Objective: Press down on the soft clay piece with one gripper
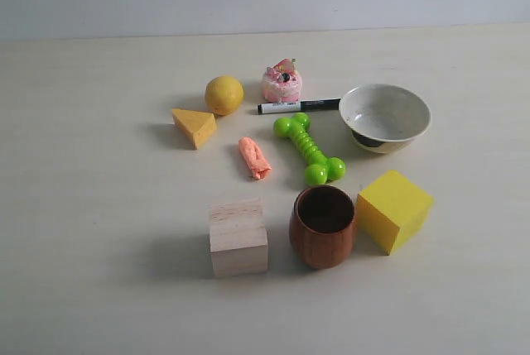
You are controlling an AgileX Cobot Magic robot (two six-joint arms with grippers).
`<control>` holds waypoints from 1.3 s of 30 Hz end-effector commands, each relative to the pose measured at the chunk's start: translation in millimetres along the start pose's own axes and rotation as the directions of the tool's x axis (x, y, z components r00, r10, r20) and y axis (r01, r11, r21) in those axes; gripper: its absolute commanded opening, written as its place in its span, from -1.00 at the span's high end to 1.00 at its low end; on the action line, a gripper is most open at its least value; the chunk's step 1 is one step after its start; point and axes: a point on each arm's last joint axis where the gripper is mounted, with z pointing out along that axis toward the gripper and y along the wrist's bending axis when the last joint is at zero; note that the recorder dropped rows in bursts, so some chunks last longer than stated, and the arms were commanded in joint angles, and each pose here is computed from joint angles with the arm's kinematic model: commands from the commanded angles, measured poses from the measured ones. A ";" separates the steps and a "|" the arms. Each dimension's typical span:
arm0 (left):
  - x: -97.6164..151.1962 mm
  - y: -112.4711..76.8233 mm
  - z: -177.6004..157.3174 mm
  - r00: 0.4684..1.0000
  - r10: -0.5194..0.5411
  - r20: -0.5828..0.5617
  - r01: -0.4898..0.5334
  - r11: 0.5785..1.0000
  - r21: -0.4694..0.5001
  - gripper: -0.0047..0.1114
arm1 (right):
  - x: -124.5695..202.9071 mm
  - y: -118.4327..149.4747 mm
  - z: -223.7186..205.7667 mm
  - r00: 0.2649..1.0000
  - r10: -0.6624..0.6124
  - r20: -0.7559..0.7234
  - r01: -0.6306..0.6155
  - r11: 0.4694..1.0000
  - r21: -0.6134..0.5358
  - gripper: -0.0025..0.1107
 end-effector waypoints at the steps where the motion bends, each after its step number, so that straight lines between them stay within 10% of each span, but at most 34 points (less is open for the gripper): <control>1: -2.2 0.1 -0.8 1.000 -0.002 0.019 0.002 1.000 -0.003 0.92 | 10.8 -1.1 -8.2 0.997 -0.001 0.081 0.002 1.000 -0.009 0.96; 14: -2.2 0.1 -0.8 1.000 -0.002 0.019 0.002 1.000 -0.003 0.92 | 76.8 2.5 6.9 0.993 0.008 0.120 0.002 0.996 -0.087 0.96; 39: -2.2 0.1 -0.8 1.000 -0.002 0.019 0.002 1.000 -0.003 0.92 | 89.6 0.6 -3.6 0.997 -0.035 0.062 0.040 0.996 -0.080 0.96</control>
